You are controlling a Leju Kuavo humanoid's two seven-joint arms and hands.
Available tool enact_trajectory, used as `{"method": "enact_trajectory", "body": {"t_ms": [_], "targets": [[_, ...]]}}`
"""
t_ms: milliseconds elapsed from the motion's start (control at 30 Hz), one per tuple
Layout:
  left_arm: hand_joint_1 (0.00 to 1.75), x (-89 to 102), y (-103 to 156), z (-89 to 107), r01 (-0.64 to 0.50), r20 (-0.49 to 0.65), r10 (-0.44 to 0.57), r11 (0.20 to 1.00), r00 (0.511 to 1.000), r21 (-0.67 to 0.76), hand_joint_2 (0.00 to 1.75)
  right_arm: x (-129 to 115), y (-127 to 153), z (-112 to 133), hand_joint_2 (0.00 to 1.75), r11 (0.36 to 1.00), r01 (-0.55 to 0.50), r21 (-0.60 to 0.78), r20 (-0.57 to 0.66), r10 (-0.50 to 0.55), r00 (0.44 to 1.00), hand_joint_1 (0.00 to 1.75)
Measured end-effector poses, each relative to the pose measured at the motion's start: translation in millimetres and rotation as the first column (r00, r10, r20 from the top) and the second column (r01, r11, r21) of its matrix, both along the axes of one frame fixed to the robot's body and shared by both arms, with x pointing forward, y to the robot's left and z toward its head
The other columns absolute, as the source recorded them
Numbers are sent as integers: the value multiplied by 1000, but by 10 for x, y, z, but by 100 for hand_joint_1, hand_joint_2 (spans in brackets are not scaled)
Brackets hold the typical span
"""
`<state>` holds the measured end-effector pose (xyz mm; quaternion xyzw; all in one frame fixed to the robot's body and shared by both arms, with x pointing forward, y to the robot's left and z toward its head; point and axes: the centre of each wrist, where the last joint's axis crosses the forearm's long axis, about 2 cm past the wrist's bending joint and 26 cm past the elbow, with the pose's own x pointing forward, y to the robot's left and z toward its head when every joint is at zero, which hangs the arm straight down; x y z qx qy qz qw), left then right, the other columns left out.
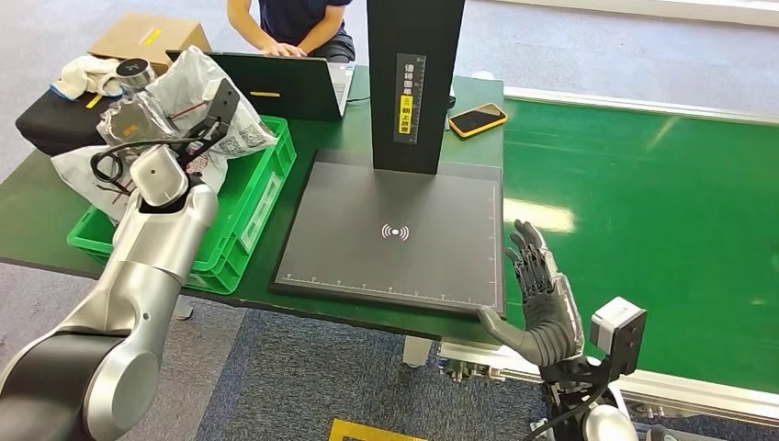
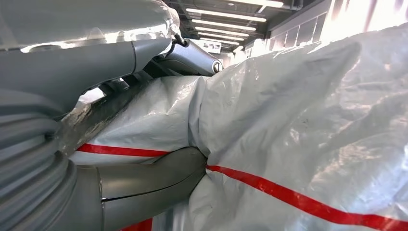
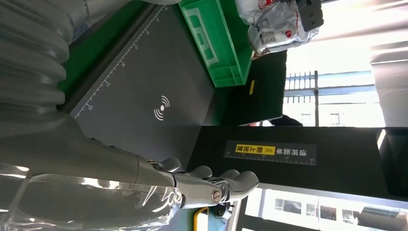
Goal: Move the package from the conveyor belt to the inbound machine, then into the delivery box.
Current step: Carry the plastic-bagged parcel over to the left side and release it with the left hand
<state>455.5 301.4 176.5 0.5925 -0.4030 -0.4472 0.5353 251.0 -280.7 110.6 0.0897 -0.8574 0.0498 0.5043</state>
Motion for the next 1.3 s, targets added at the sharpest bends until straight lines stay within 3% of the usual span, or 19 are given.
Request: {"method": "enact_trajectory", "body": {"t_ms": [67,533,700,833,900,933,1000,1067,1167,1300], "targets": [[0,-5,35,-19,-7,-21,8,1000,1000,5,175,-2,0,4,175,1000,0,-1,0,0,1000,0],[0,-38,97,-99,-13,-69,15,999,998,31,175,-48,-1,27,175,1000,-3,-4,7,3,1000,0],[0,-52,88,-74,26,142,-24,1000,990,-8,175,-85,-4,44,175,1000,0,-9,6,0,1000,0],[0,-91,63,-47,233,386,-140,951,912,-204,175,-120,-9,64,175,1000,10,-12,4,-10,1000,0],[0,-127,-22,-86,388,473,-187,842,861,-374,175,-125,-14,69,175,1000,25,-12,6,-25,1000,0],[0,-153,-88,-128,458,509,-190,751,840,-475,175,-124,-17,71,175,999,36,-15,9,-35,999,0],[0,-236,-252,-248,558,551,-185,512,814,-653,175,-122,-23,69,175,998,57,-24,17,-57,998,0],[0,-346,-431,-370,613,584,-187,218,790,-760,175,-118,-31,64,175,997,76,-34,27,-75,997,0],[0,-541,-682,-535,615,629,-160,-135,761,-777,175,-110,-44,47,175,996,82,-35,33,-81,996,0],[0,-791,-912,-731,559,636,-117,-374,763,-740,175,-64,-69,40,175,992,108,-59,27,-106,994,0]]}}
